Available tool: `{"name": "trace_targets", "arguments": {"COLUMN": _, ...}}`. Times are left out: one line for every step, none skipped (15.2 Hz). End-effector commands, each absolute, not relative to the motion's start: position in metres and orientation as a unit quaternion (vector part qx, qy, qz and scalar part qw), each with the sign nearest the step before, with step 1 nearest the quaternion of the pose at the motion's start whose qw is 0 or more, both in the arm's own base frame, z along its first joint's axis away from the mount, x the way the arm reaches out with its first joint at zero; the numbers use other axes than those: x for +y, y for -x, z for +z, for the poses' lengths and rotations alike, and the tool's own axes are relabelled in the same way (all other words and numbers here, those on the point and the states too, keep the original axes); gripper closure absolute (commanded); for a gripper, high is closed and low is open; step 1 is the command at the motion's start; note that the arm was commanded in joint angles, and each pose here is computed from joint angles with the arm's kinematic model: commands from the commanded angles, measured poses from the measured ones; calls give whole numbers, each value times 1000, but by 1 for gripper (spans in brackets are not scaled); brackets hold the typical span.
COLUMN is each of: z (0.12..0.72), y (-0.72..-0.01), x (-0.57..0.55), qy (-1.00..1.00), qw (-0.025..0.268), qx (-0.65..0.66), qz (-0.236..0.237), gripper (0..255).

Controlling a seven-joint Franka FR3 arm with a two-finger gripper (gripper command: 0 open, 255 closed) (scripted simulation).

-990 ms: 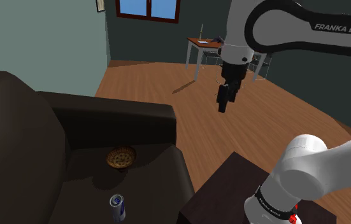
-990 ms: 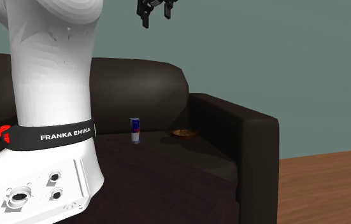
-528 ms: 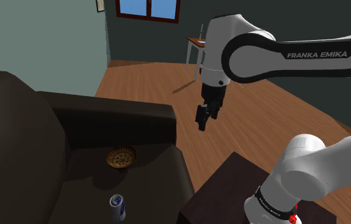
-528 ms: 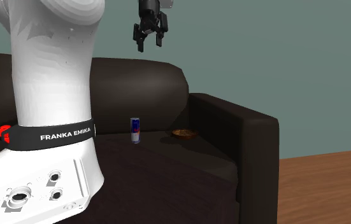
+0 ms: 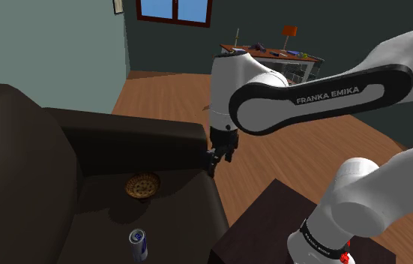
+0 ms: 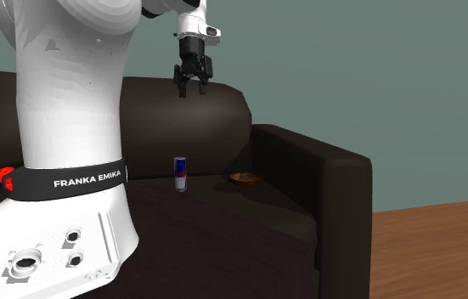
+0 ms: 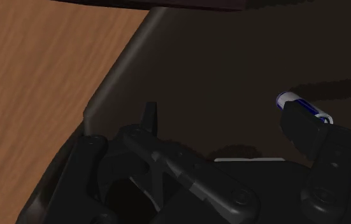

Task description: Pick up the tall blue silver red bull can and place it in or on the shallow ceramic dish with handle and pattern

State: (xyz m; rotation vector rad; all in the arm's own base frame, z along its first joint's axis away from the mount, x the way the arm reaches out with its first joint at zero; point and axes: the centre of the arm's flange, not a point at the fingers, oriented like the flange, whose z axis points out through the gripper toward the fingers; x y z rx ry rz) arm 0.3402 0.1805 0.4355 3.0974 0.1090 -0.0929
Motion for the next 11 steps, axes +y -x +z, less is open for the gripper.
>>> {"name": "trace_targets", "arguments": {"z": 420, "y": -348, "x": 199, "qy": -999, "qw": 18, "qx": 32, "qz": -27, "gripper": 0}}
{"name": "trace_targets", "arguments": {"z": 411, "y": -352, "x": 208, "qy": -999, "qw": 17, "qx": 30, "qz": -26, "gripper": 0}}
{"name": "trace_targets", "arguments": {"z": 402, "y": -356, "x": 217, "qy": -999, "qw": 16, "qx": 29, "qz": -25, "gripper": 0}}
{"name": "trace_targets", "arguments": {"z": 394, "y": -360, "x": 225, "qy": -999, "qw": 15, "qx": 27, "qz": -24, "gripper": 0}}
{"name": "trace_targets", "arguments": {"z": 385, "y": -363, "x": 234, "qy": -999, "qw": 14, "qx": 26, "qz": -23, "gripper": 0}}
{"name": "trace_targets", "arguments": {"z": 377, "y": -367, "x": 243, "qy": -999, "qw": 13, "qx": 24, "qz": -22, "gripper": 0}}
{"name": "trace_targets", "arguments": {"z": 368, "y": -371, "x": 252, "qy": -999, "qw": 13, "qx": 23, "qz": -21, "gripper": 0}}
{"name": "trace_targets", "arguments": {"z": 360, "y": -375, "x": 261, "qy": -1000, "qw": 12, "qx": 21, "qz": -20, "gripper": 0}}
{"name": "trace_targets", "arguments": {"z": 351, "y": -379, "x": 270, "qy": -1000, "qw": 11, "qx": 20, "qz": -19, "gripper": 0}}
{"name": "trace_targets", "arguments": {"z": 343, "y": -383, "x": 278, "qy": -1000, "qw": 10, "qx": 18, "qz": -17, "gripper": 0}}
{"name": "trace_targets", "arguments": {"z": 334, "y": -387, "x": 287, "qy": -1000, "qw": 9, "qx": 17, "qz": -16, "gripper": 0}}
